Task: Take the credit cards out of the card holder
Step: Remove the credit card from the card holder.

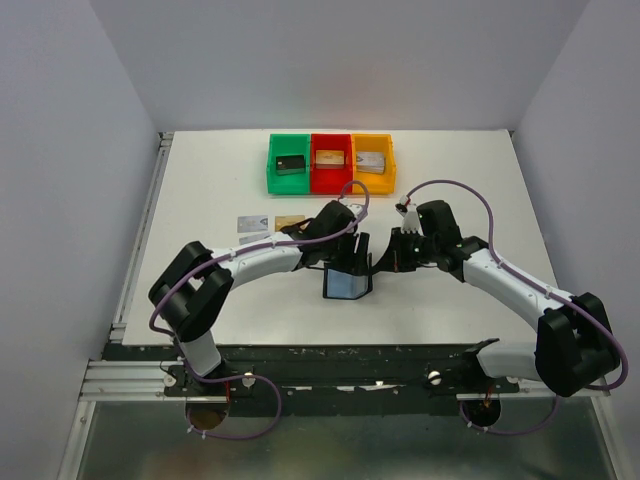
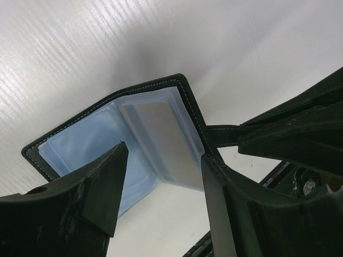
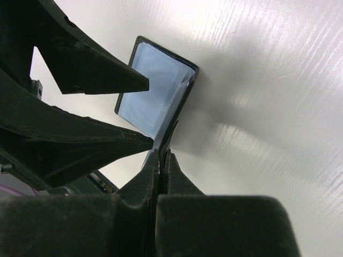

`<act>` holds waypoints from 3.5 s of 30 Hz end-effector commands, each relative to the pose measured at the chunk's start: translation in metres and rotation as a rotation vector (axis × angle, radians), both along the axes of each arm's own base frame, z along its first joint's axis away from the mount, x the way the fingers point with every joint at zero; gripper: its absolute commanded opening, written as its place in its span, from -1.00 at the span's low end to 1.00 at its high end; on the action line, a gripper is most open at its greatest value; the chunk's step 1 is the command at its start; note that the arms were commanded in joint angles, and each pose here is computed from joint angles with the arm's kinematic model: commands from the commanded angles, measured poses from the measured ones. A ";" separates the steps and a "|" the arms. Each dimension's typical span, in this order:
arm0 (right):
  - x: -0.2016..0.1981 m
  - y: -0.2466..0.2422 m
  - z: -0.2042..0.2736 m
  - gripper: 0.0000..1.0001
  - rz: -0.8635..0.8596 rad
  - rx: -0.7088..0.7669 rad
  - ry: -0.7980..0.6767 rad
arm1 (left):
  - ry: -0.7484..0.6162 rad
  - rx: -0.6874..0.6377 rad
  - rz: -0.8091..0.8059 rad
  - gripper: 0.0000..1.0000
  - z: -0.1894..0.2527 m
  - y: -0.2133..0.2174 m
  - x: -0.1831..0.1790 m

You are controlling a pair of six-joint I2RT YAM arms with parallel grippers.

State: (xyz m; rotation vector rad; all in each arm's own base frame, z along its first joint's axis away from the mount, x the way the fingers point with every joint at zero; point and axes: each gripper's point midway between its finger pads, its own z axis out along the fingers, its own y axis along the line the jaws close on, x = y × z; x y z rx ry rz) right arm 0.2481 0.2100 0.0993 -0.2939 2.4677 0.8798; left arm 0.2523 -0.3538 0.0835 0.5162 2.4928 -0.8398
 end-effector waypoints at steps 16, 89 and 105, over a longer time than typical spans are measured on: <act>-0.001 -0.001 -0.001 -0.99 0.005 0.004 -0.009 | -0.064 0.024 0.058 0.38 0.007 0.015 0.000; 0.000 0.002 0.000 -0.99 0.018 0.015 -0.003 | -0.033 0.076 -0.049 0.39 0.001 -0.010 -0.008; -0.001 0.001 -0.002 -0.99 0.018 0.010 -0.002 | -0.015 0.136 -0.035 0.38 -0.017 0.000 -0.010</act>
